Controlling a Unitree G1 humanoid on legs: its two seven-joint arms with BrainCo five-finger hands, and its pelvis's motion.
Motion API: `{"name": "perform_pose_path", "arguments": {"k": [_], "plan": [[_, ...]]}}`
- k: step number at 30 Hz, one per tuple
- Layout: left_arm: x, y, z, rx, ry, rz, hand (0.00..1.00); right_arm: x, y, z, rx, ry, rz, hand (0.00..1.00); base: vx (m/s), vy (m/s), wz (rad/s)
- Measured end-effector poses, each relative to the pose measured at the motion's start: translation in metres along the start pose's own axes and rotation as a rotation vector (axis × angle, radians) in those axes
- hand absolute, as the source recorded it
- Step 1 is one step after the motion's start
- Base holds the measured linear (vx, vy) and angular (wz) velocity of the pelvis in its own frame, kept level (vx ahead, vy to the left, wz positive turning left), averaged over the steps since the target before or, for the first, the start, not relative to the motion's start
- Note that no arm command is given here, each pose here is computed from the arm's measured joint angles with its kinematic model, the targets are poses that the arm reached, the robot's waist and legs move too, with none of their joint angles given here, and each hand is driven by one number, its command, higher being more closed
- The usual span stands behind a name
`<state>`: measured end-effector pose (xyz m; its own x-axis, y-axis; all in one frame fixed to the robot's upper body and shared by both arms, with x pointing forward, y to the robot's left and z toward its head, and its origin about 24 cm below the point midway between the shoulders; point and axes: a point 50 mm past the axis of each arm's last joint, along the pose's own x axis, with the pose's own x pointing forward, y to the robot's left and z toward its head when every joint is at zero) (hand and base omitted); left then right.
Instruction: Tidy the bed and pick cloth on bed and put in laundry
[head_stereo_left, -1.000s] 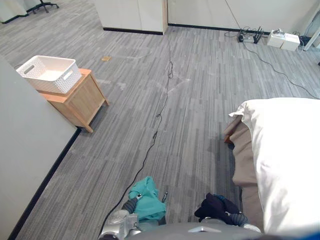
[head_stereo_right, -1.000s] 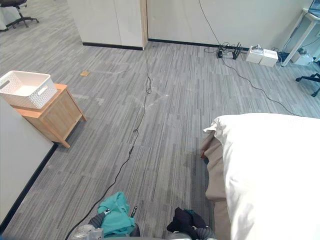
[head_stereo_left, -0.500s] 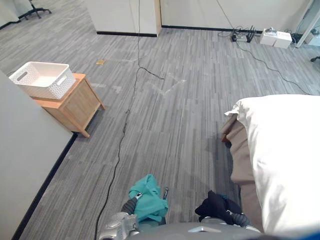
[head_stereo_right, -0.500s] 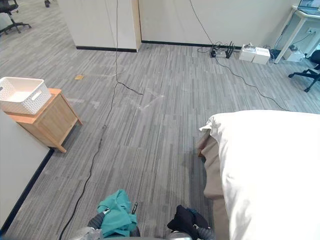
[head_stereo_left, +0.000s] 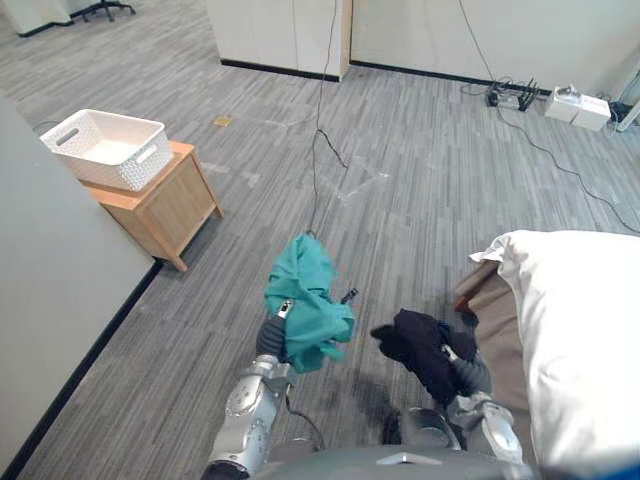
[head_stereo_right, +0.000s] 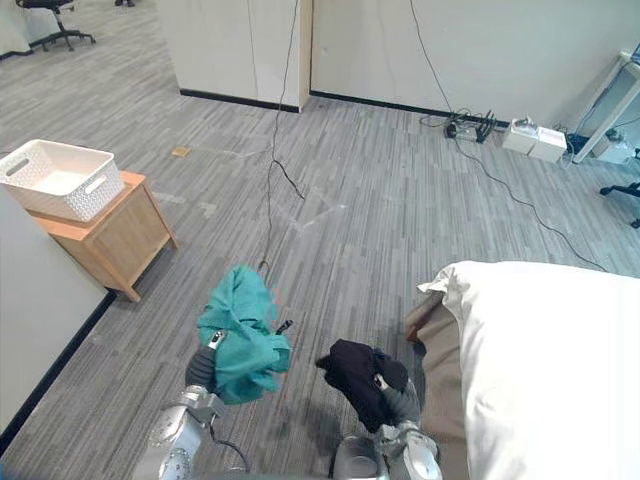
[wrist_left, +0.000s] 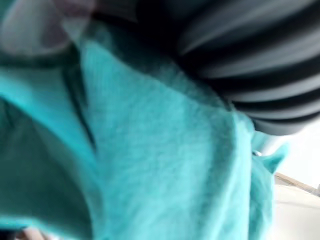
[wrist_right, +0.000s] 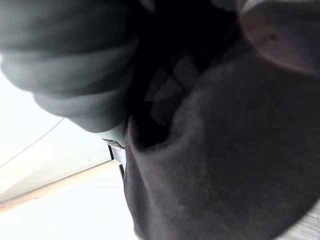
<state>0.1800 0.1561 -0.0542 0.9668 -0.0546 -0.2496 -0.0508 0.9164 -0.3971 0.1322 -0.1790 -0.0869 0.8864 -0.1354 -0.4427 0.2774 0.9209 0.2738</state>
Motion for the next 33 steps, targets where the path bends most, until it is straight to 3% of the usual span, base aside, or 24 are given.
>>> {"name": "perform_pose_path", "arguments": {"k": [4,14,25,30,33], "plan": [[-0.02,-0.003,-0.013,-0.032,0.036,0.009,1.0,-0.007,-0.001,0.008,-0.021,-0.031,0.021,1.0,0.35,-0.343,0.19],[-0.02,-0.02,-0.005,-0.128,-0.055,-0.035,1.0,0.015,0.013,0.05,-0.092,-0.183,0.126,1.0,0.51,-0.194,0.09],[-0.006,-0.045,0.018,-0.155,-0.15,-0.08,1.0,0.006,0.002,0.052,-0.147,-0.17,0.12,1.0,0.6,0.077,-0.22],[-0.011,-0.037,0.014,-0.118,-0.127,-0.045,1.0,0.008,0.014,0.044,-0.08,-0.154,0.139,1.0,0.68,0.129,0.37],[-0.006,-0.047,0.017,-0.063,-0.127,-0.109,1.0,-0.003,0.018,0.034,-0.077,-0.126,0.17,1.0,0.61,-0.011,1.19]]}}
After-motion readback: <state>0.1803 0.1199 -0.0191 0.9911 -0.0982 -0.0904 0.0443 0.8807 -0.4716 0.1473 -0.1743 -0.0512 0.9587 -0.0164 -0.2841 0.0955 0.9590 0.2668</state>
